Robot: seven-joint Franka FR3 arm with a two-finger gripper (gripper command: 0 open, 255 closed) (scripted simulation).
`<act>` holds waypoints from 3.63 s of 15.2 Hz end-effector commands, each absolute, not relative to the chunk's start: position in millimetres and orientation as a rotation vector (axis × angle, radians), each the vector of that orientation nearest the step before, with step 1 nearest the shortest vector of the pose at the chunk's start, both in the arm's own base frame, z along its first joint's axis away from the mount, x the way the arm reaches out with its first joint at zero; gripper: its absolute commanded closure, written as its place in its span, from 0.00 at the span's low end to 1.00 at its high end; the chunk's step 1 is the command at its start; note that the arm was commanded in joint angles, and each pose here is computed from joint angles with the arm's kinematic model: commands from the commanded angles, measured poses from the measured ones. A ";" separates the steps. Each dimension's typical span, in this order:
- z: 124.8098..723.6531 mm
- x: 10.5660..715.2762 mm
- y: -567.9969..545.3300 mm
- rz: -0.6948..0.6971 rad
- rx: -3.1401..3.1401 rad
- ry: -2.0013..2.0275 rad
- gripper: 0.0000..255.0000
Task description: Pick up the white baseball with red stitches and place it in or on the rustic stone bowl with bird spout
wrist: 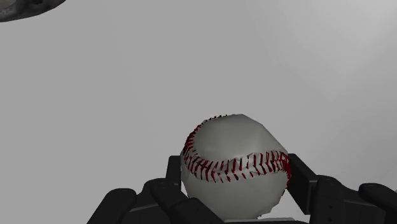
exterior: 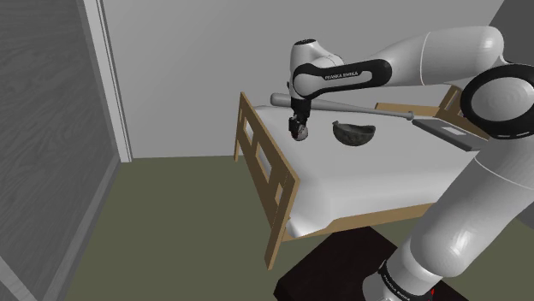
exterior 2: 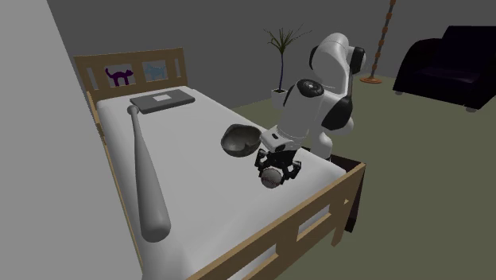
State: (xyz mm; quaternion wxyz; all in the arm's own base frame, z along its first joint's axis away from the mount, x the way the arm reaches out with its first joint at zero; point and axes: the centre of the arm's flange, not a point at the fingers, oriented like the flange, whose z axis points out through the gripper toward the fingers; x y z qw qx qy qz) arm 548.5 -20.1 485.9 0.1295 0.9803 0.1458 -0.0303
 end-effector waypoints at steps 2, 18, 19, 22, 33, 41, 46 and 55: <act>485.5 548.5 -19.9 -0.089 2.849 0.424 1.00; 554.1 548.6 -19.9 -0.089 2.849 0.424 1.00; 559.4 548.6 -19.9 -0.089 2.849 0.424 1.00; 575.2 548.6 -19.9 -0.089 2.849 0.424 1.00; 633.3 548.6 -19.9 -0.089 2.849 0.424 1.00; 655.9 527.9 -53.6 -0.089 2.849 0.424 1.00; 657.1 493.3 -109.8 -0.089 2.849 0.424 1.00; 659.4 427.6 -216.8 -0.089 2.849 0.424 1.00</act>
